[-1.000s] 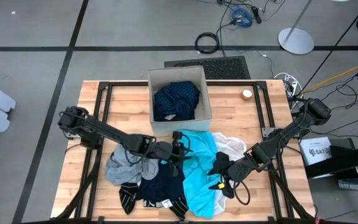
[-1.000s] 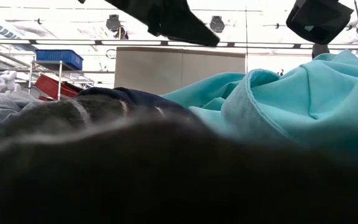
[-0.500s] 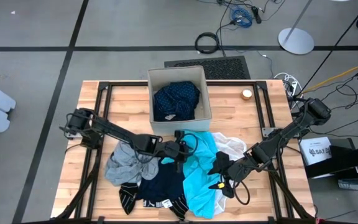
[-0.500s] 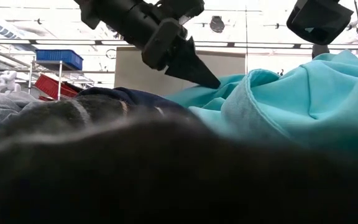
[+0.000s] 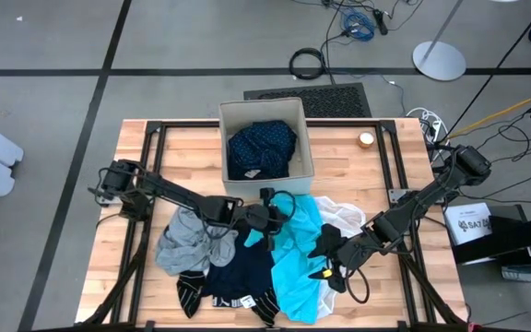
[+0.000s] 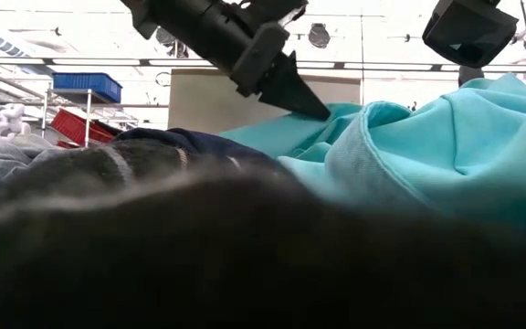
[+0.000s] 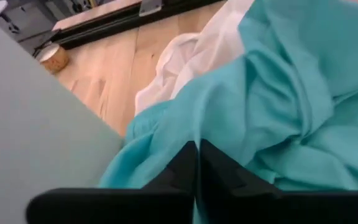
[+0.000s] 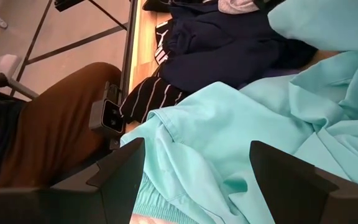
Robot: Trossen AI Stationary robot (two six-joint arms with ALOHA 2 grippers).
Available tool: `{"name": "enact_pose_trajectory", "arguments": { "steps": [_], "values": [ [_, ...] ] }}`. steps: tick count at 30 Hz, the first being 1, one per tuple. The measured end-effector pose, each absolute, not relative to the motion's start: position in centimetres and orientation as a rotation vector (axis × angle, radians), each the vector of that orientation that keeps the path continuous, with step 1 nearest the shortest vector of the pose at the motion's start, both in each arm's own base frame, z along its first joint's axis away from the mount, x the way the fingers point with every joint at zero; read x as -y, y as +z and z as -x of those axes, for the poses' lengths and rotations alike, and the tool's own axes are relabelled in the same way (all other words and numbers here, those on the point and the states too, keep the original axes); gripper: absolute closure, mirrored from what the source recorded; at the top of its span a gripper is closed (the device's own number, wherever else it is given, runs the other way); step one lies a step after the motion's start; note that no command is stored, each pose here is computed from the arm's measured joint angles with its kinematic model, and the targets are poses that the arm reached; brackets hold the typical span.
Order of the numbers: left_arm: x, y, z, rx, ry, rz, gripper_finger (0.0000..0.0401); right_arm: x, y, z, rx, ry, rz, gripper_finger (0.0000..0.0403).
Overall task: Sort clothes
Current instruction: Put the light blue shorts into the laundry bin
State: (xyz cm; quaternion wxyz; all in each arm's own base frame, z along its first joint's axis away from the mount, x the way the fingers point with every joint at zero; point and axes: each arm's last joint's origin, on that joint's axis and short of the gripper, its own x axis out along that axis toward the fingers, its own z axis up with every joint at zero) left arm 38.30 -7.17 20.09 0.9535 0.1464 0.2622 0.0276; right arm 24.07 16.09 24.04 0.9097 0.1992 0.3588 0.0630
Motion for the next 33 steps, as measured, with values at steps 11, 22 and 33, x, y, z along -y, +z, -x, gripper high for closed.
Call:
{"name": "enact_pose_trajectory", "arguments": {
  "steps": [11,22,33],
  "values": [
    [10.0,25.6,-38.3,-0.422,0.184,-0.514,0.0397,-16.1,24.3,-24.3,-0.680,0.154,-0.300,0.0124],
    [7.8,38.4,-35.9,-0.406,0.353,-0.697,0.0399,-16.4,25.3,-24.6,-0.602,0.158,-0.286,0.0124],
    [7.3,48.3,-30.3,-0.331,0.293,-0.535,0.0400,-16.9,25.3,-24.3,-0.618,0.200,-0.298,0.0124]
  ]
}}
